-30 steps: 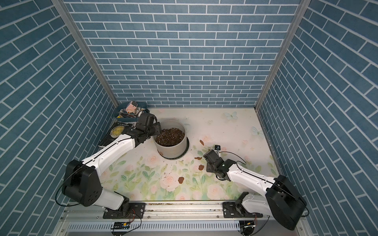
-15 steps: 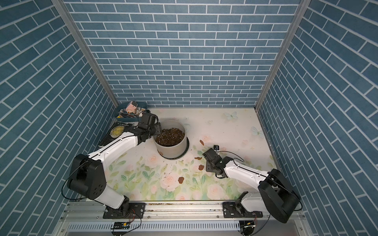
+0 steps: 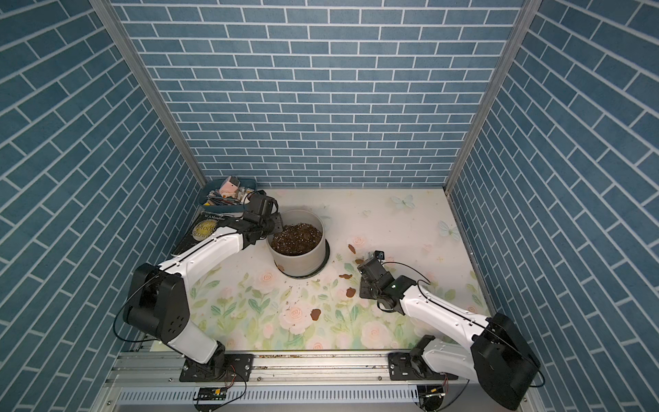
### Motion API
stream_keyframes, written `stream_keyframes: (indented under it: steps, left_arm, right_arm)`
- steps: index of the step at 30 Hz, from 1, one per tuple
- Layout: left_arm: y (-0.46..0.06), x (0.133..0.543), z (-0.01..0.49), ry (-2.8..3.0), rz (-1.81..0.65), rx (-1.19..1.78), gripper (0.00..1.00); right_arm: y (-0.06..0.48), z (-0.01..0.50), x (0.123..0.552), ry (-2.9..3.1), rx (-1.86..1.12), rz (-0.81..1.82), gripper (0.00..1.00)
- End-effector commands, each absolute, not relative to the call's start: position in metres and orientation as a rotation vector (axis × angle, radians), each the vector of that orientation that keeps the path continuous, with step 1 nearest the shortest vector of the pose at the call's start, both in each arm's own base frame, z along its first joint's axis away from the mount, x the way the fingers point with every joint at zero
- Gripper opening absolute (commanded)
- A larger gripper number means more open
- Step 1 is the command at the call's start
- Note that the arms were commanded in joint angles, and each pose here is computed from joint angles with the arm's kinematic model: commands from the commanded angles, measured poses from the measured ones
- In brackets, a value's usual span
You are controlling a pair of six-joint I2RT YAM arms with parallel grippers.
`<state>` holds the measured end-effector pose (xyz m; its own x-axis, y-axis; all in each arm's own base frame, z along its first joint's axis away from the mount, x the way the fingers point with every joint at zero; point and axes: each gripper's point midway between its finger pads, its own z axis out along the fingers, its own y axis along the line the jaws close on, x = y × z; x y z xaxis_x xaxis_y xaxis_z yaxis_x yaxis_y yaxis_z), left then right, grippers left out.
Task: Scrub the dried mud off the ceramic pot
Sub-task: Rotate the pot on the tray.
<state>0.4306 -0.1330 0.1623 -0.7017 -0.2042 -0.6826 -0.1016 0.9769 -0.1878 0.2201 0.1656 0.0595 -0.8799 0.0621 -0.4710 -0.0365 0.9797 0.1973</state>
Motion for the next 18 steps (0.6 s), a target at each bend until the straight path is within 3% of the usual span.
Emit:
stream_keyframes:
  steps: [1, 4, 12, 17, 18]
  left_arm:
    - [-0.116, 0.437, 0.162, 2.329, -0.121, -0.286, 0.35]
    - [-0.115, 0.434, 0.16, 2.333, -0.114, -0.287, 0.23]
    - [-0.11, 0.425, 0.162, 2.349, -0.102, -0.311, 0.01]
    - [-0.118, 0.408, 0.168, 2.36, -0.21, -0.303, 0.0]
    - [-0.123, 0.404, 0.17, 2.361, -0.252, -0.29, 0.06]
  right_arm:
    - [0.141, 0.03, 0.208, 2.741, -0.003, 0.08, 0.0]
    - [0.132, 0.025, 0.206, 2.758, 0.002, 0.006, 0.0]
    - [0.154, 0.085, 0.223, 2.567, 0.001, 0.247, 0.0]
    - [0.182, 0.105, 0.224, 2.461, -0.027, 0.489, 0.0]
    - [0.193, 0.111, 0.224, 2.428, -0.032, 0.575, 0.0]
